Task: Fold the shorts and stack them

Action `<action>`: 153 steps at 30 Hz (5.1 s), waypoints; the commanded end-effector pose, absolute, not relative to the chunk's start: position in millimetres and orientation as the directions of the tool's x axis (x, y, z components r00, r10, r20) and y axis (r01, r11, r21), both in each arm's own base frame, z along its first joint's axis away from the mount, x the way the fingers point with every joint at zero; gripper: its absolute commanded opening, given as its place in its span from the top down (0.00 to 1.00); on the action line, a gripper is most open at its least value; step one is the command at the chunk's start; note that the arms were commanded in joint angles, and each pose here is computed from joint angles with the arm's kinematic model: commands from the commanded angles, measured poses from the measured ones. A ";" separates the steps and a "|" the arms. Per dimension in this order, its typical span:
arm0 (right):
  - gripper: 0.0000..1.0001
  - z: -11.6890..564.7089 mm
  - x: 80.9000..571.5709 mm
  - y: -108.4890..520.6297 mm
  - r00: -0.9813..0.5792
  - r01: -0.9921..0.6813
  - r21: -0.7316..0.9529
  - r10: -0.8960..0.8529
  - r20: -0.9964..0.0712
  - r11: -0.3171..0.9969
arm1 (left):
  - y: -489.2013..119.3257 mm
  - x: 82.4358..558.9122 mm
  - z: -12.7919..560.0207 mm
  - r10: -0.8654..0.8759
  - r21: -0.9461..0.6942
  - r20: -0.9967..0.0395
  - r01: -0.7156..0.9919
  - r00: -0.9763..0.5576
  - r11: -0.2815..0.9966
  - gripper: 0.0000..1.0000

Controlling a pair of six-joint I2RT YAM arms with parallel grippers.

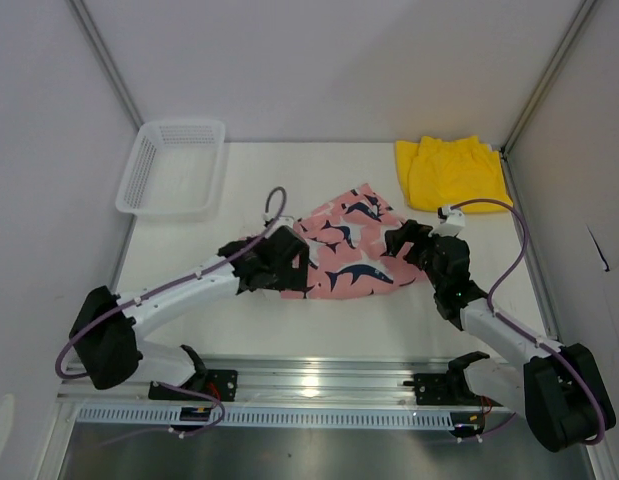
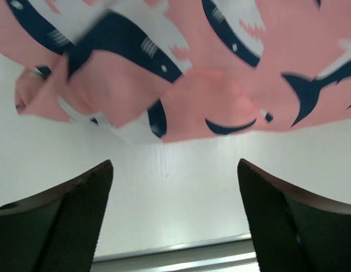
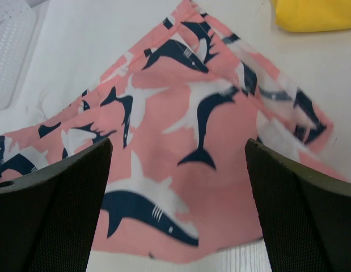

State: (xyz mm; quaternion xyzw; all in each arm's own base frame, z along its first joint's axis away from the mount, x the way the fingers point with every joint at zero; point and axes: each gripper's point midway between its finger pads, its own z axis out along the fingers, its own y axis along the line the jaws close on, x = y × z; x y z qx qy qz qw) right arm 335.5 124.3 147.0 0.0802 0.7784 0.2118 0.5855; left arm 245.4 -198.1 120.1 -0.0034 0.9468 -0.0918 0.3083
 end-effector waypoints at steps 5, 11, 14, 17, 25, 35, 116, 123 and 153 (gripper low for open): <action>0.01 157.6 342.0 131.6 -0.274 -0.159 0.434 0.383 -0.882 0.887 | -199.2 238.7 205.4 0.025 -0.070 -0.752 0.118 -0.658 0.991 0.01; 0.00 146.5 349.4 138.5 -0.337 -0.154 0.422 0.354 -0.872 0.893 | -177.8 266.2 188.3 -0.058 -0.110 -0.730 0.033 -0.681 0.993 0.01; 0.00 141.1 355.0 141.4 -0.373 -0.141 0.413 0.338 -0.864 0.900 | -161.1 277.6 162.6 -0.123 -0.164 -0.683 -0.013 -0.720 0.986 0.01; 0.01 135.2 359.6 145.4 -0.413 -0.133 0.405 0.321 -0.852 0.904 | -144.2 293.5 152.4 -0.194 -0.202 -0.679 -0.074 -0.708 0.977 0.01; 0.03 136.5 358.4 146.9 -0.407 -0.142 0.393 0.309 -0.860 0.908 | -119.5 328.5 111.9 -0.303 -0.255 -0.598 -0.182 -0.742 0.950 0.01; 0.04 137.4 356.7 147.4 -0.405 -0.147 0.395 0.309 -0.860 0.907 | -136.2 346.5 75.0 -0.298 -0.303 -0.521 -0.153 -0.800 0.941 0.41; 1.00 69.7 504.2 241.4 -0.712 -0.019 0.056 0.025 -0.702 0.998 | -148.4 258.8 72.6 -0.153 -0.275 -0.585 0.017 -0.796 0.961 1.00; 1.00 132.3 497.4 237.0 -0.636 -0.080 0.157 0.071 -0.768 0.984 | -146.2 255.9 87.3 -0.159 -0.284 -0.602 0.024 -0.782 0.958 1.00; 0.63 95.3 237.3 181.9 -0.774 -0.243 0.360 0.043 -0.632 0.901 | -138.9 241.7 42.5 -0.172 -0.268 -0.557 -0.020 -0.813 0.963 0.86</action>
